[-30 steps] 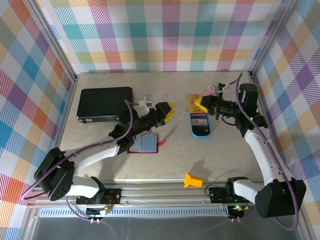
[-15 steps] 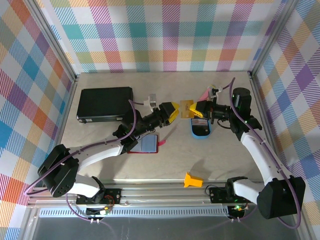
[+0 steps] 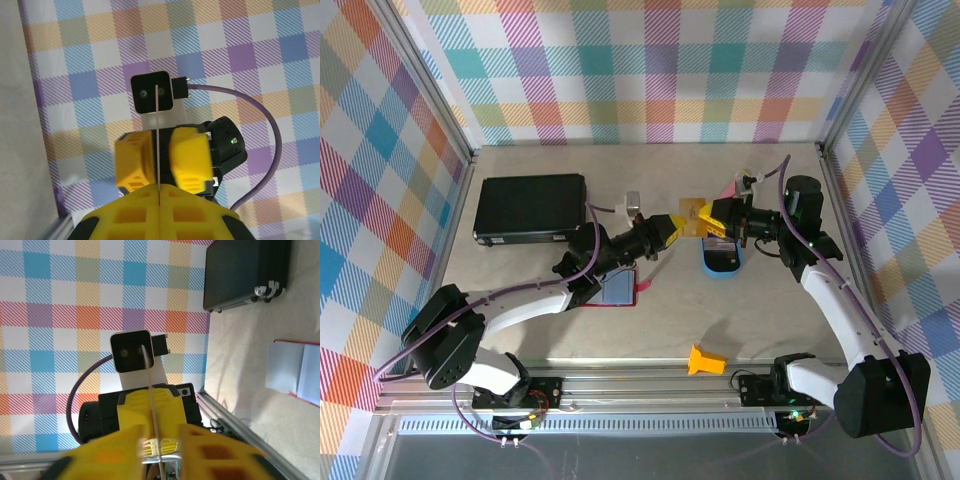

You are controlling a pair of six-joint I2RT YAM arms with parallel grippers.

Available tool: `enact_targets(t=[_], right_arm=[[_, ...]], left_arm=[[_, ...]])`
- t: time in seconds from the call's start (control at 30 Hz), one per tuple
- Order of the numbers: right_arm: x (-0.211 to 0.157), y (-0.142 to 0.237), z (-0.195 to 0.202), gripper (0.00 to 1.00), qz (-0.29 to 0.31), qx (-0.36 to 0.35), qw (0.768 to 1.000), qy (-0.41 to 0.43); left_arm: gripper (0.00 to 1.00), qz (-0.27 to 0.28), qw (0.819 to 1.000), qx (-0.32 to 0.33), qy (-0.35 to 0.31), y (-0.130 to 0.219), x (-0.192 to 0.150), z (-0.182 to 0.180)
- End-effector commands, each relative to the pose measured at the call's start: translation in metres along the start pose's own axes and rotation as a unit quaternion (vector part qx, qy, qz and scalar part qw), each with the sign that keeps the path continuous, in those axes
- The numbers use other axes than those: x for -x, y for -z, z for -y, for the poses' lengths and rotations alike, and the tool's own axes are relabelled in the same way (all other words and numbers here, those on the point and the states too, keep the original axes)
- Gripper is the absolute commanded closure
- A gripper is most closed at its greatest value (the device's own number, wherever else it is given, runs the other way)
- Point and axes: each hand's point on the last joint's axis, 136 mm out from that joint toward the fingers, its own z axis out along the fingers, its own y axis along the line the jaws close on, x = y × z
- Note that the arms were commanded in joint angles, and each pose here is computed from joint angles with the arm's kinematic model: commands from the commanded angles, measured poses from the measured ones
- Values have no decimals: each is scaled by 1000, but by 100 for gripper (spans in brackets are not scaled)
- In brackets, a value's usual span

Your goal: Put the credit cards into the card holder

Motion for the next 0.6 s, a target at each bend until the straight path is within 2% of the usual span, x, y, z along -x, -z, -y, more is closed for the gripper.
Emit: enact_targets(t=[0.0,0.07,0.17,0.27,0.43,0.57], right_arm=[[3,3,-1,54,1,2,1000,22],[8,8,2,48,13,-7,1000,20],[10,13,12,46,22,-24,999,8],[4,14,22,45,16,-27,1000,2],[-2,11,40,44,9,-18,999,-25],[-6,6,49,46,-5,-8,999,-33]], left_arm=[[100,17,1000,-14,-8,10,3,6],[100,21,1000,0,-7,15,7,-2],[100,34,999,13,-12,27,18,-11],[100,39,998,34,-33,38,26,-21],[100,23,993,105,-45,48,29,-41],[100,31,987,140,-68,58,34,-44]])
